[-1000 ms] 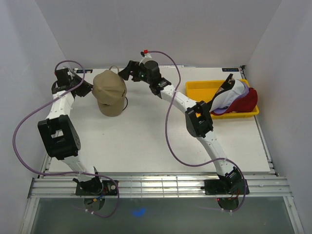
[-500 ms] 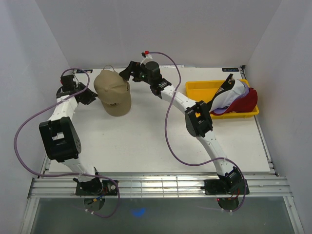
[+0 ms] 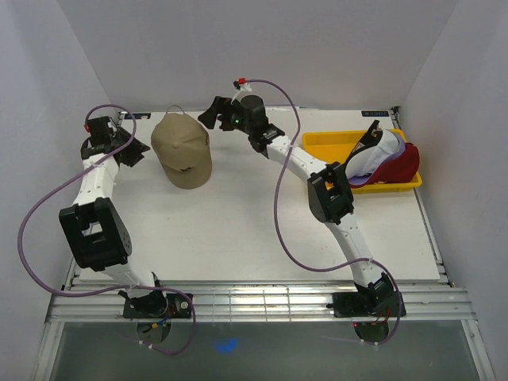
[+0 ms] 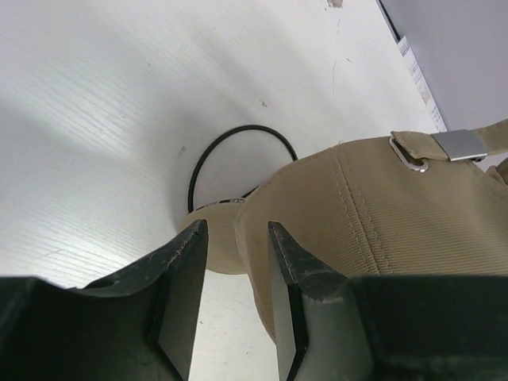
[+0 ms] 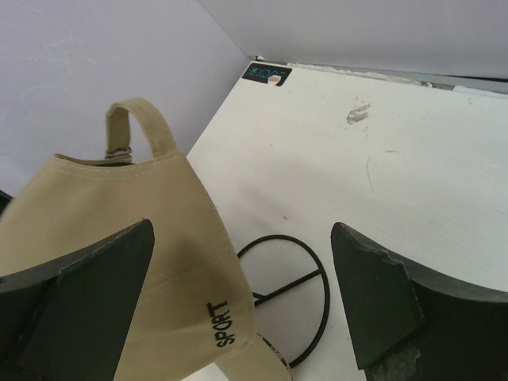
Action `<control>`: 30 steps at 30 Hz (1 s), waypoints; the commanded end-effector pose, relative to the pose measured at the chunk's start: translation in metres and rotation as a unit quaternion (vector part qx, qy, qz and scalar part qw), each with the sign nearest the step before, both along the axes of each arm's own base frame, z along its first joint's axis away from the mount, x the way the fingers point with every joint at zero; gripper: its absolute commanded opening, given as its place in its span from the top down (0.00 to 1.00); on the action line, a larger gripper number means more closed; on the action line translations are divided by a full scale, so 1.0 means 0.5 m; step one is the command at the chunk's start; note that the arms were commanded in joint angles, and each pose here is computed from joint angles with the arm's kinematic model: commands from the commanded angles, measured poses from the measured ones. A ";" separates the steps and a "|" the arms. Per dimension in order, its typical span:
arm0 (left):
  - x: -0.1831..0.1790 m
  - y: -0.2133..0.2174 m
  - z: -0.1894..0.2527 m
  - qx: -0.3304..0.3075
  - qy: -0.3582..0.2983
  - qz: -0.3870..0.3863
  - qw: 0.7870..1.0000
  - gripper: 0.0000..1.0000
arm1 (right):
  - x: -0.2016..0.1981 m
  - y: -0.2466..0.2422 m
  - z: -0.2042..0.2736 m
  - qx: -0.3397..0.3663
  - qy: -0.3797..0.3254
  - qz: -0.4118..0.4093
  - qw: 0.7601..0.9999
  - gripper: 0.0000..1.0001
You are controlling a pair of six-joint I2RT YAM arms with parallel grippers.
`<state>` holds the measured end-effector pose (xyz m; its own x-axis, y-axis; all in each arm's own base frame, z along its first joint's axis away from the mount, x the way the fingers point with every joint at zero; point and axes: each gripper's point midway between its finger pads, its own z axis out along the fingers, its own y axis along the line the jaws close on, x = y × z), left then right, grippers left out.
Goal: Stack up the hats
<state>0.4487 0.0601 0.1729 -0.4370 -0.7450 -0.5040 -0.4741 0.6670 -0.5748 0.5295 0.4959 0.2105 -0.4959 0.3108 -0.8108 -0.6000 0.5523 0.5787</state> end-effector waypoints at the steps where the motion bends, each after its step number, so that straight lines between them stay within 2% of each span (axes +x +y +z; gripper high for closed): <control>1: -0.005 0.030 0.102 0.026 -0.052 0.010 0.998 0.53 | -0.009 -0.050 0.195 0.033 -0.075 -0.018 0.997 0.03; 7: -0.006 0.035 0.179 0.046 -0.094 0.003 0.995 0.51 | -0.024 -0.104 0.255 0.012 -0.075 -0.026 0.997 0.01; 8: -0.006 0.033 0.190 0.046 -0.097 -0.001 0.994 0.51 | -0.031 -0.129 0.291 0.012 -0.079 -0.034 0.996 0.01; 10: -0.002 0.022 0.236 0.045 -0.121 -0.016 0.991 0.51 | -0.039 -0.168 0.265 -0.009 -0.041 -0.047 0.998 0.00; 13: -0.003 -0.009 0.311 0.051 -0.161 -0.045 0.985 0.51 | -0.055 -0.284 0.269 -0.044 0.012 -0.086 0.995 0.07; 14: -0.003 -0.022 0.324 0.056 -0.163 -0.055 0.984 0.50 | -0.064 -0.350 0.313 -0.042 0.010 -0.108 0.993 0.08; 15: -0.002 -0.037 0.342 0.068 -0.170 -0.067 0.981 0.50 | -0.072 -0.386 0.311 -0.050 0.022 -0.121 0.991 0.10; 16: 0.005 -0.076 0.378 0.076 -0.188 -0.088 0.975 0.49 | -0.087 -0.428 0.258 -0.074 0.061 -0.133 0.987 0.11; 17: 0.006 -0.102 0.387 0.078 -0.190 -0.103 0.973 0.49 | -0.105 -0.500 0.302 -0.065 0.052 -0.159 0.984 0.11; 20: 0.013 -0.223 0.424 0.089 -0.213 -0.166 0.959 0.48 | -0.162 -0.620 0.278 -0.079 0.076 -0.201 0.973 0.13; 22: 0.000 -0.342 0.434 0.095 -0.225 -0.222 0.944 0.47 | -0.194 -0.668 0.267 -0.082 0.082 -0.223 0.968 0.16; 24: -0.005 -0.414 0.442 0.095 -0.238 -0.253 0.933 0.47 | -0.241 -0.716 0.251 -0.086 0.086 -0.244 0.962 0.16; 25: -0.025 -0.487 0.441 0.084 -0.244 -0.289 0.922 0.47 | -0.255 -0.732 0.249 -0.086 0.088 -0.254 0.959 0.16; 27: -0.034 -0.567 0.434 0.073 -0.262 -0.326 0.905 0.46 | -0.297 -0.772 0.249 -0.082 0.090 -0.275 0.954 0.18; 28: -0.054 -0.633 0.444 0.058 -0.281 -0.353 0.891 0.45 | -0.309 -0.792 0.251 -0.078 0.089 -0.288 0.950 0.18; 30: -0.062 -0.707 0.404 0.034 -0.281 -0.391 0.876 0.45 | -0.350 -0.807 0.269 -0.061 0.079 -0.299 0.949 0.22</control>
<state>0.4189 -0.2604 0.3793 -0.4850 -0.2995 -0.8216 0.4169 0.7467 -0.5183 0.3734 0.1079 0.3388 -0.4161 0.4537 -0.7880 -0.0987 0.8390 0.5352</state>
